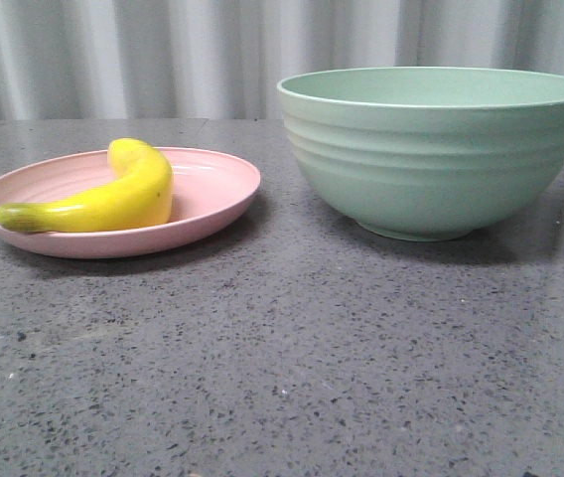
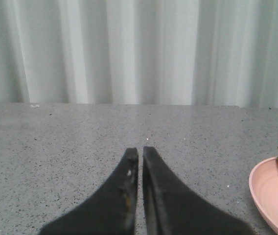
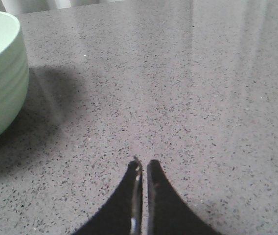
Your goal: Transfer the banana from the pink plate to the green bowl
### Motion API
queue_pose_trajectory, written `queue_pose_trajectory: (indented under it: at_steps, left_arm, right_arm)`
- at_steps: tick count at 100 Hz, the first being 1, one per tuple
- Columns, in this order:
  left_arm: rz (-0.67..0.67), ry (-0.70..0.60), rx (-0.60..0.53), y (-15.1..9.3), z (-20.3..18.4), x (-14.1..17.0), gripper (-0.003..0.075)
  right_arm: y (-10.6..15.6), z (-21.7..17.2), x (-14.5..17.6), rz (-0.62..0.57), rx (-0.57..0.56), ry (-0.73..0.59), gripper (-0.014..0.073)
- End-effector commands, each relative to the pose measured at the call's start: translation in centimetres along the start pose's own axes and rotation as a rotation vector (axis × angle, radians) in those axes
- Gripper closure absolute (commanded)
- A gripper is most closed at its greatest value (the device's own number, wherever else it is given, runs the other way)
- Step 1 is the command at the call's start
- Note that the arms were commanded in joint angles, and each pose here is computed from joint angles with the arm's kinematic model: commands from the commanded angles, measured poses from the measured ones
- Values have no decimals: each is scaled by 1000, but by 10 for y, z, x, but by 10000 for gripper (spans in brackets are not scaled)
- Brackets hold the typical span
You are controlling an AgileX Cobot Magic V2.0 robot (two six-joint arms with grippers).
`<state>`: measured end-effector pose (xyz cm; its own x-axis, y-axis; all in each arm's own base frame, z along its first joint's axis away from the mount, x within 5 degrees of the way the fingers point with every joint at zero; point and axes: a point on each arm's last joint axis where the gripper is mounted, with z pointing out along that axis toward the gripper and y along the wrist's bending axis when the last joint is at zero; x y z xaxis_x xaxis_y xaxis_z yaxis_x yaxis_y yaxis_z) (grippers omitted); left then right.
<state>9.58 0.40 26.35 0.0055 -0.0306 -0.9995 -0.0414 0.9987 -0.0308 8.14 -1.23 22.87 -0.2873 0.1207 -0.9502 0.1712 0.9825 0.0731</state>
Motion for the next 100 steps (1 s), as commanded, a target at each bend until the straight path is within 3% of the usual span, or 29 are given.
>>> queue_pose_trajectory:
  at_steps: [1,11,18,34,58,100]
  left_arm:
    - [-15,-105,4,-1,3,-18,595]
    - [-15,-118,5,-1,3,-19,383]
    - [-15,-147,7,-1,3,-21,323]
    - [50,-164,55,-6,3,-28,323]
    - [49,-28,171,-22,21,-52,322]
    - [33,243,454,-86,70,-78,322]
  right_arm:
    - [1,-2,-20,7,-5,-111,657]
    - [1,-2,-20,7,-5,-111,657]
    - [1,-2,-20,7,-5,-111,657]
    - [1,-2,-20,7,-6,-115,657]
    - [1,-2,-20,7,-6,-115,657]
    - [1,-2,-20,7,-6,-117,657]
